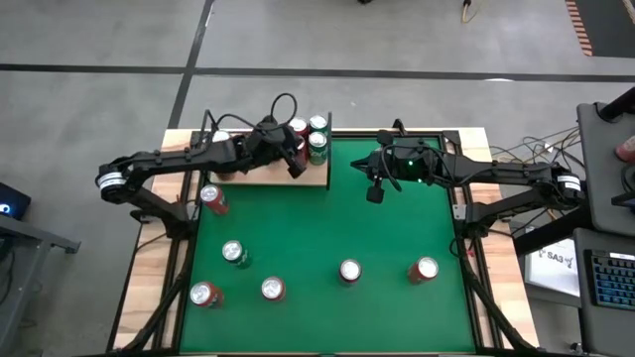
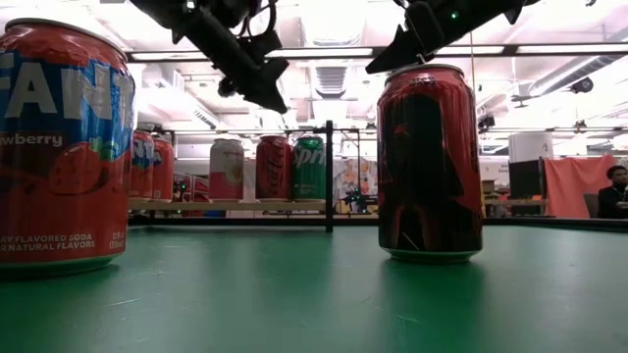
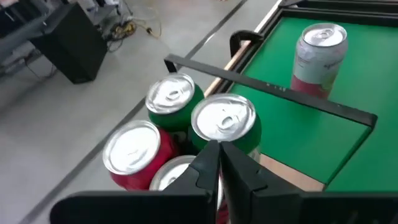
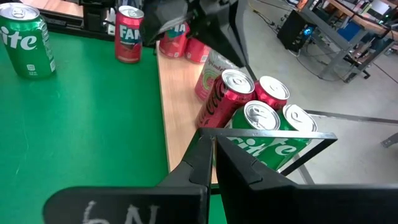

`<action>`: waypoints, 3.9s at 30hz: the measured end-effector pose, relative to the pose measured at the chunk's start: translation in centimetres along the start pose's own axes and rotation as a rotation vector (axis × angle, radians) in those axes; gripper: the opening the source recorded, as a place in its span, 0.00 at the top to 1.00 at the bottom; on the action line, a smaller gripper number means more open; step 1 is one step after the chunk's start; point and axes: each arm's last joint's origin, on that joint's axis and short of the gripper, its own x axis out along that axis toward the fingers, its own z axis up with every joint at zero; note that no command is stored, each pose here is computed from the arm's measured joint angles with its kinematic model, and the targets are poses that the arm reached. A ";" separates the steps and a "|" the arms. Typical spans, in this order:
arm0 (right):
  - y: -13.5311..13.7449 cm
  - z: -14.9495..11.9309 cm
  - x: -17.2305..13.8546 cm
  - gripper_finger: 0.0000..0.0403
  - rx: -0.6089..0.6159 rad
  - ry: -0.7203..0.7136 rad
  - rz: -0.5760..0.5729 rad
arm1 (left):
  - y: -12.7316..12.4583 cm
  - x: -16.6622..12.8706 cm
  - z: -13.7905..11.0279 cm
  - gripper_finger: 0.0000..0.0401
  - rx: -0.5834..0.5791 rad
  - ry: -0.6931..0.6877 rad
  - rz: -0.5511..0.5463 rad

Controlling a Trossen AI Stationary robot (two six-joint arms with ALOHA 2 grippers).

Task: Place canned beverage on shelf
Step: Put the red-black soda can on the shelf aligned with the other red-black soda can

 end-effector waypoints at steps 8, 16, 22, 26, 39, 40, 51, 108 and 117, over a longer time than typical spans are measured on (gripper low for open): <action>0.0 0.0 0.0 0.97 0.007 0.000 0.000 | -0.4 1.1 -1.1 1.00 0.004 0.081 0.008; 0.0 0.0 0.0 0.97 0.006 0.000 0.000 | -0.7 2.0 -1.8 1.00 0.014 0.121 0.049; 0.0 0.0 0.0 0.97 0.005 0.000 0.000 | -0.8 1.9 -1.9 1.00 0.025 0.131 0.045; 0.0 0.0 0.0 0.97 -0.001 0.000 0.000 | -0.7 1.8 -1.8 1.00 0.038 0.137 0.043; 0.0 0.0 0.0 0.97 0.000 0.000 0.000 | -0.9 1.5 -1.5 1.00 0.050 0.127 0.036; 0.0 0.0 0.0 0.97 0.000 0.000 0.000 | -0.9 1.2 -1.3 1.00 0.050 0.120 0.033; -0.1 0.3 0.0 0.97 0.049 -0.034 -0.009 | -1.1 -5.3 0.2 1.00 0.101 0.025 -0.044; 0.6 -1.4 0.8 0.97 0.327 0.136 0.019 | -3.3 1.6 -8.9 1.00 0.226 -0.099 0.009; 0.6 -1.4 0.8 0.97 0.318 0.136 0.020 | -3.3 2.1 -9.0 1.00 0.244 -0.084 0.027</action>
